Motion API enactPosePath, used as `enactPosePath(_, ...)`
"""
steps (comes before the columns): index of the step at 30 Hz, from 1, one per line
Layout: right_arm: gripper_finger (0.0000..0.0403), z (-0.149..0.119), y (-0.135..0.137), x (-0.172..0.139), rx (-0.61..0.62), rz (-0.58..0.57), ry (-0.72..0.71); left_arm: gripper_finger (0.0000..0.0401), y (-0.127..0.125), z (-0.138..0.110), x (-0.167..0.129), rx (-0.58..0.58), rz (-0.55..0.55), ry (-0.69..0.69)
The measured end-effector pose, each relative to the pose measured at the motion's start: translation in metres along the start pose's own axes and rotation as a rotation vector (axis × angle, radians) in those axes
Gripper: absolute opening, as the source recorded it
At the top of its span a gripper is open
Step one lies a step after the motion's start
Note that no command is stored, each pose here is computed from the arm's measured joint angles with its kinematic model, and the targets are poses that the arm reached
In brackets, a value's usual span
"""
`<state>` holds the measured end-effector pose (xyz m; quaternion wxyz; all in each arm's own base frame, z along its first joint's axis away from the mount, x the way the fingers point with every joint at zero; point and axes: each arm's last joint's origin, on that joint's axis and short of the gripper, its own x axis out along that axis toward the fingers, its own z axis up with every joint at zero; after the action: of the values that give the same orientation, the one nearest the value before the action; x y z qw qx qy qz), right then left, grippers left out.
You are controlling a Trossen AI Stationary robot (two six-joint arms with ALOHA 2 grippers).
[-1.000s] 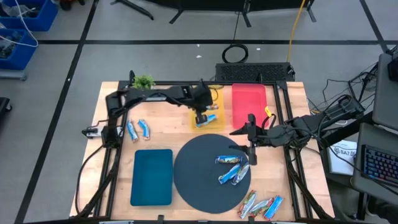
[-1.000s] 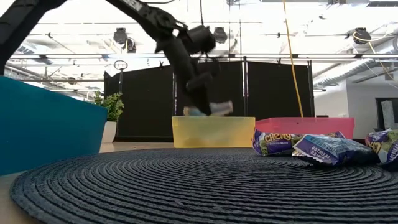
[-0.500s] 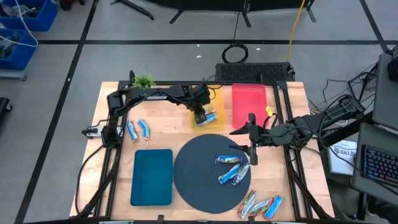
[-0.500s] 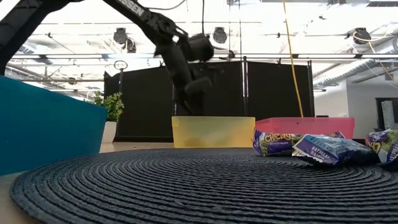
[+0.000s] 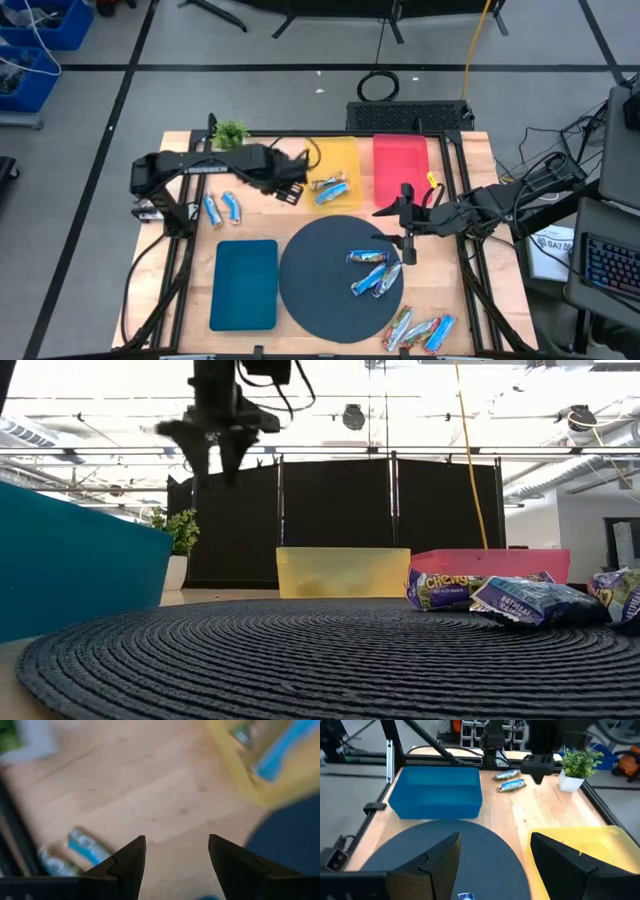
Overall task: Pick and place Granola Bars by type
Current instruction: Put the yellow granola bar into the yellow bin
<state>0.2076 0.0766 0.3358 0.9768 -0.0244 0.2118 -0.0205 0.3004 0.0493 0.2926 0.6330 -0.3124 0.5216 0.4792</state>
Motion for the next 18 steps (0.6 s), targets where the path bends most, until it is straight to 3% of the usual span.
enactPosePath(3, 0.0234, 0.000, 0.000, 0.000, -0.026, -0.001, 0.002, 0.0223, 0.007, -0.010, -0.005, -0.176, 0.120, -0.048)
enactPosePath(6, 0.0234, 0.000, 0.000, 0.000, -0.034, -0.002, 0.003, 0.0223, 0.013, -0.017, -0.002, -0.266, 0.202, -0.037)
enactPosePath(10, 0.0234, 0.000, -0.001, 0.000, -0.059, -0.021, 0.002, 0.0223, 0.019, -0.031, 0.026, -0.337, 0.281, 0.033)
enactPosePath(13, 0.0234, -0.001, -0.004, 0.000, -0.066, -0.115, -0.001, 0.0228, 0.028, -0.045, 0.049, -0.410, 0.356, 0.107)
enactPosePath(16, 0.0237, -0.002, -0.005, 0.000, -0.092, -0.166, 0.008, 0.0240, 0.036, -0.060, 0.070, -0.472, 0.367, 0.168)
enactPosePath(18, 0.0238, -0.004, -0.005, 0.000, -0.111, -0.164, 0.026, 0.0254, 0.038, -0.069, 0.079, -0.510, 0.319, 0.175)
